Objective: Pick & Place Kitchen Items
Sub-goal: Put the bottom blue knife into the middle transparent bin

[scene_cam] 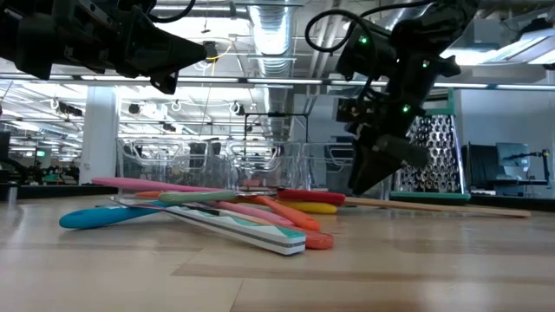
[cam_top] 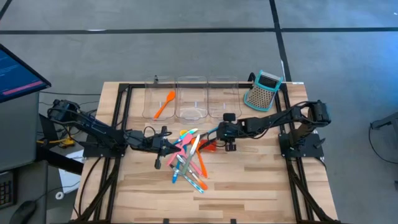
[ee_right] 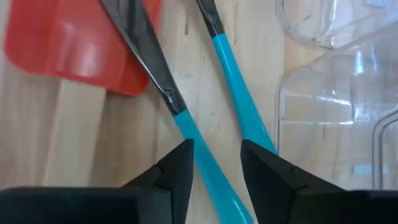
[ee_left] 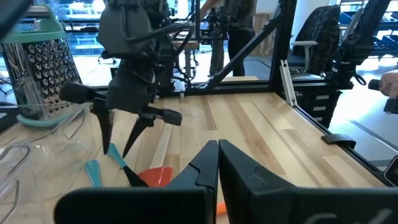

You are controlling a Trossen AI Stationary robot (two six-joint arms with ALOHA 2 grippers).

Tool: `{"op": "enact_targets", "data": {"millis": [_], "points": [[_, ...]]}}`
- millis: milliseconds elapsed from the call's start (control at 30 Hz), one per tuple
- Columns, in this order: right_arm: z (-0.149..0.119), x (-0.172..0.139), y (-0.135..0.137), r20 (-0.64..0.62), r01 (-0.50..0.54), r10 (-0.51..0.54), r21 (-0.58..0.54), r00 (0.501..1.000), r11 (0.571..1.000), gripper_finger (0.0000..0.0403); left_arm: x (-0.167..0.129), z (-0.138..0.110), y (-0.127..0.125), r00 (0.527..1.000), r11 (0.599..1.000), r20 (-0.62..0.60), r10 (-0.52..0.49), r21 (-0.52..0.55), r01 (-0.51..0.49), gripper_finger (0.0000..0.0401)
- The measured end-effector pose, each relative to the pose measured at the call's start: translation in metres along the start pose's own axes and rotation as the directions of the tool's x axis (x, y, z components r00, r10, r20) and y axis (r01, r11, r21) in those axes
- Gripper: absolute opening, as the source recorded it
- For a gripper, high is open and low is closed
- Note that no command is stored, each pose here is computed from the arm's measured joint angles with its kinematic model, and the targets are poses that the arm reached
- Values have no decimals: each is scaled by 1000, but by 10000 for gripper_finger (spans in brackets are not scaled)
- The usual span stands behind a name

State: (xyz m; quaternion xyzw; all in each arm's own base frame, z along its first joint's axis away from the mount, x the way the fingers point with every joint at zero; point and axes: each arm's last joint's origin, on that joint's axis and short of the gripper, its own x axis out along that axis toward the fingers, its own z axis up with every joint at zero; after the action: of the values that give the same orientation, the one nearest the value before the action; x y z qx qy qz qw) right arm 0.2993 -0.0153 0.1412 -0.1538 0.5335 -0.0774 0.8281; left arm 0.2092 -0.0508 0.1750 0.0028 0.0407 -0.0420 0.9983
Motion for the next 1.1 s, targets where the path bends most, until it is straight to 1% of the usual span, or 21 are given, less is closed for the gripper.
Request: {"op": "enact_targets", "data": {"millis": [133,233,467,567,633,733,833,933,1033,1100], "points": [[0,9,2,-15,7,-8,-42,1000,999,130,0,0,0,1000,1000,0,0,5,0,1],[-1,11,3,-23,2,-3,-49,1000,999,130,0,0,0,1000,1000,0,0,6,0,1],[1,0,11,6,-33,34,-70,999,997,127,0,0,0,1000,1000,-1,0,7,0,1],[1,-4,15,7,-51,52,-54,999,997,126,0,0,0,1000,1000,-1,0,7,0,1],[-1,-4,17,-14,-55,55,-40,998,998,127,0,0,0,1000,1000,-1,0,7,0,1],[-5,-1,21,-57,-15,12,-45,998,999,130,0,0,0,1000,1000,-1,0,7,0,1],[-6,-1,24,-73,24,-29,-65,997,998,131,0,0,0,1000,1000,-1,0,7,0,1],[-5,-2,27,-66,47,-52,-76,996,996,130,0,0,0,1000,1000,-1,0,7,0,1],[-2,-5,24,-54,95,-100,-87,993,992,130,0,0,0,1000,1000,-1,0,8,0,1],[1,-7,22,-43,111,-115,-84,993,990,131,0,0,0,1000,1000,-1,0,8,0,1]]}}
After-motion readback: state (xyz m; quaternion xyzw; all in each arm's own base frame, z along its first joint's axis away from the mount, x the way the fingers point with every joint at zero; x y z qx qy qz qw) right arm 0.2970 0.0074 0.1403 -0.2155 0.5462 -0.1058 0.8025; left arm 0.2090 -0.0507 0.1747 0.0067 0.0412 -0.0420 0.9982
